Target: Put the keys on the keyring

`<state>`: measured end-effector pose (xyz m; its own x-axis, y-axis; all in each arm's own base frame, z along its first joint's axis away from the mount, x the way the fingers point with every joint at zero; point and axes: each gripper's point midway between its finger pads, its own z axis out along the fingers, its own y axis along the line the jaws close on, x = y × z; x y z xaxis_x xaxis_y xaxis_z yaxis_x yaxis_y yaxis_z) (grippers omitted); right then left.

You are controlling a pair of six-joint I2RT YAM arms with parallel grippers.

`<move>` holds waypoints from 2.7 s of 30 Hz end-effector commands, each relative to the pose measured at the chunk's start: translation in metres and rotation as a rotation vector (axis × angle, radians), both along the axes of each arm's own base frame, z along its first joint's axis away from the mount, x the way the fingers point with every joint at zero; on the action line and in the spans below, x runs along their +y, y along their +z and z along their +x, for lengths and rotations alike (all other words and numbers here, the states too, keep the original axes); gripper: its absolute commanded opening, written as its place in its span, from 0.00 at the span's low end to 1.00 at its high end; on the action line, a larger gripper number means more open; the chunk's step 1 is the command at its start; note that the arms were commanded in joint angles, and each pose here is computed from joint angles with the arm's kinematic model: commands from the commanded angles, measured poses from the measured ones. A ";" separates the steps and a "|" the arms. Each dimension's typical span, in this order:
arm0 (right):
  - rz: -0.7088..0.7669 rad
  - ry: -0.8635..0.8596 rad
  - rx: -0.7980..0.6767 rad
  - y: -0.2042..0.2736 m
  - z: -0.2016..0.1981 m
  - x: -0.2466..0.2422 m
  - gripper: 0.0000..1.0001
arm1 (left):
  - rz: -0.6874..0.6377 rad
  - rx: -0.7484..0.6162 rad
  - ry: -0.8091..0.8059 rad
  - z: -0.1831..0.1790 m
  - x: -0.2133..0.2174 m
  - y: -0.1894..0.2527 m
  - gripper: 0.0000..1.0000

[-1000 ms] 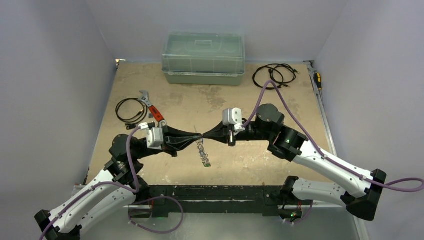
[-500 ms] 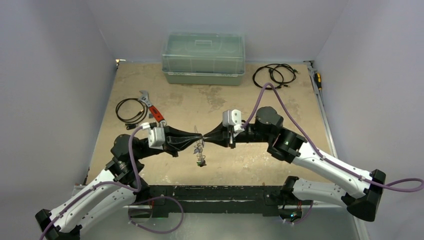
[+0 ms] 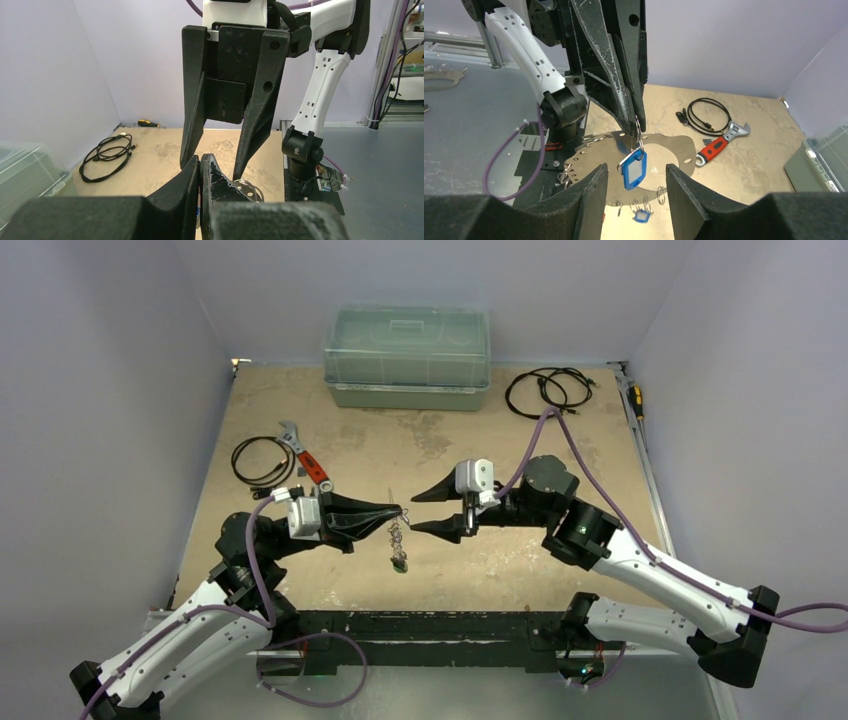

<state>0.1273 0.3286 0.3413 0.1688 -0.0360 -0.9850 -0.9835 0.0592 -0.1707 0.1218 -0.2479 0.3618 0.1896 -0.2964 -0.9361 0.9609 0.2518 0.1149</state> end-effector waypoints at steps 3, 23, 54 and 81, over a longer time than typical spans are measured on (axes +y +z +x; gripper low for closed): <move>0.072 -0.001 -0.055 0.031 0.002 0.003 0.49 | -0.069 -0.055 -0.012 -0.007 0.005 0.023 0.00; 0.095 0.049 -0.070 0.042 -0.002 0.010 0.38 | -0.070 -0.053 -0.017 -0.008 0.004 0.023 0.00; 0.086 0.090 -0.066 0.040 -0.003 0.019 0.17 | -0.081 -0.051 -0.027 -0.009 0.004 0.023 0.00; -0.030 0.063 -0.029 0.018 0.004 0.020 0.00 | 0.002 -0.027 0.106 0.002 0.020 0.023 0.61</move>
